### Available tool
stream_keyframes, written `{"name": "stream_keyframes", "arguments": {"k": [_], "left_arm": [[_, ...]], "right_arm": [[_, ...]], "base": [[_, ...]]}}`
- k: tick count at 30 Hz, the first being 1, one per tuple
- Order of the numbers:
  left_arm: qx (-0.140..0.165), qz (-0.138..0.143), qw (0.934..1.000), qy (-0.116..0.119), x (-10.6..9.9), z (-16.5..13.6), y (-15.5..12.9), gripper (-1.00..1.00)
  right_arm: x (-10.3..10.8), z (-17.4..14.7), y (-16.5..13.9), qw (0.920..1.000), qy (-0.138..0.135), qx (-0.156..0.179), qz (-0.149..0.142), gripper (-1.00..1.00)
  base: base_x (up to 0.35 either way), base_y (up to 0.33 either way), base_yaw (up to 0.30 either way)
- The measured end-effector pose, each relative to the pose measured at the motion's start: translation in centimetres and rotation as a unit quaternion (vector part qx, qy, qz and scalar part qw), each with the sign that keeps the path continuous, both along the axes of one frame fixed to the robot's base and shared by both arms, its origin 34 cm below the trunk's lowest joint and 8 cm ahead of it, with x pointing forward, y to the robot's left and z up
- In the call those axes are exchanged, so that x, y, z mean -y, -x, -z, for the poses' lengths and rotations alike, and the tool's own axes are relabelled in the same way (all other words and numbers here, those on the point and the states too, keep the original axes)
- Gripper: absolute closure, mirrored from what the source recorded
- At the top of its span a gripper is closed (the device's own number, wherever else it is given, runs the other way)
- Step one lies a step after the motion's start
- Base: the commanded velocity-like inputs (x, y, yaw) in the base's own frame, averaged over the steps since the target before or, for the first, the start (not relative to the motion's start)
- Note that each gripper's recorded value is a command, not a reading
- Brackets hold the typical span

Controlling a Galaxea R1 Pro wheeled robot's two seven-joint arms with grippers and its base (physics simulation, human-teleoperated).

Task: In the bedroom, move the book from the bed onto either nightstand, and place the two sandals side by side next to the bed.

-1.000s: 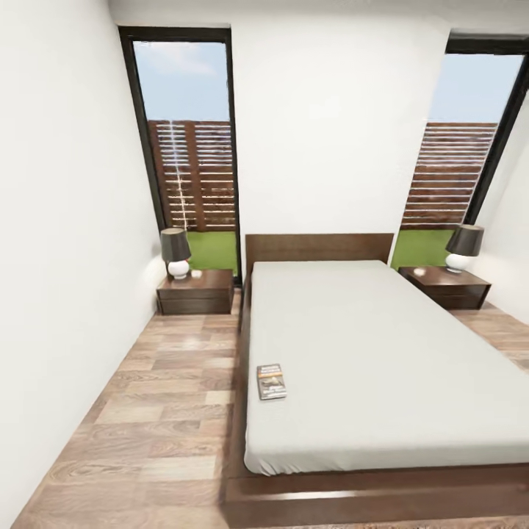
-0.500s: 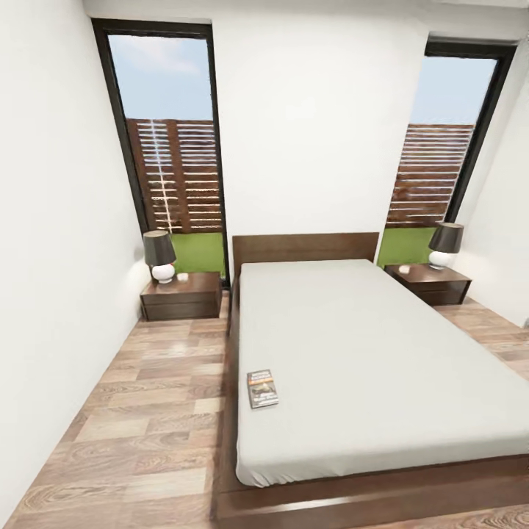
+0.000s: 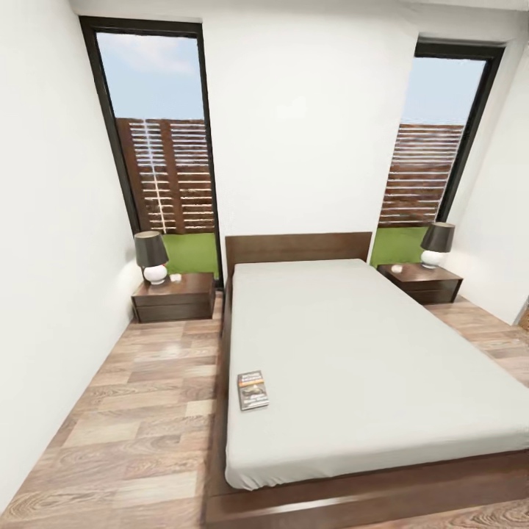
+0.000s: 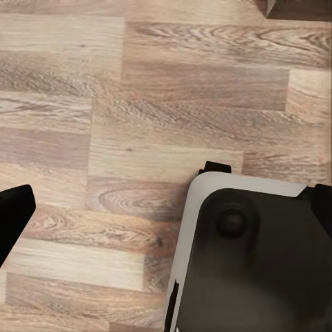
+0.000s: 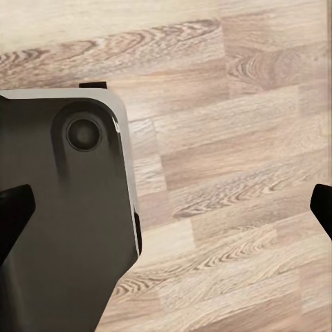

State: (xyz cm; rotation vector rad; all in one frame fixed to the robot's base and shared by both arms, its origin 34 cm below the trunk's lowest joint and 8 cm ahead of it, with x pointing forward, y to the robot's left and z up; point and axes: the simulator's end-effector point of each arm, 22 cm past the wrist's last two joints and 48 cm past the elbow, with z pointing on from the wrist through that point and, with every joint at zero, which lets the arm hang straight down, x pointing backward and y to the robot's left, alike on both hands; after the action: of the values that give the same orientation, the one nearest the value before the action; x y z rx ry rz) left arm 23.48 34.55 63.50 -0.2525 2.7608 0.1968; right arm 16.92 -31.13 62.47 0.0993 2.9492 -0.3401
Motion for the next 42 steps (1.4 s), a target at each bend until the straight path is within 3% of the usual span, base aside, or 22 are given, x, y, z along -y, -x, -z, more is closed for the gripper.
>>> {"name": "stream_keyframes", "arguments": {"k": [11, 31, 42], "left_arm": [[0.0, 0.0, 1.0, 0.0, -0.01, 0.0, 0.01, -1.0], [-0.001, -0.002, 1.0, 0.0, -0.06, 0.0, 0.06, -1.0], [0.0, -0.003, 1.0, 0.0, -0.1, 0.0, 0.01, -1.0]], "right_arm": [[0.0, 0.0, 0.0, 1.0, 0.0, 0.0, 0.0, -1.0], [-0.06, 0.0, 0.01, 1.0, 0.0, 0.0, 0.0, -1.0], [-0.07, 0.01, 0.0, 1.0, -0.001, 0.0, -0.001, -1.0]], "base": [[0.04, -0.158, -0.008], [0.221, -0.099, -0.001], [0.076, -0.111, 0.007]]}}
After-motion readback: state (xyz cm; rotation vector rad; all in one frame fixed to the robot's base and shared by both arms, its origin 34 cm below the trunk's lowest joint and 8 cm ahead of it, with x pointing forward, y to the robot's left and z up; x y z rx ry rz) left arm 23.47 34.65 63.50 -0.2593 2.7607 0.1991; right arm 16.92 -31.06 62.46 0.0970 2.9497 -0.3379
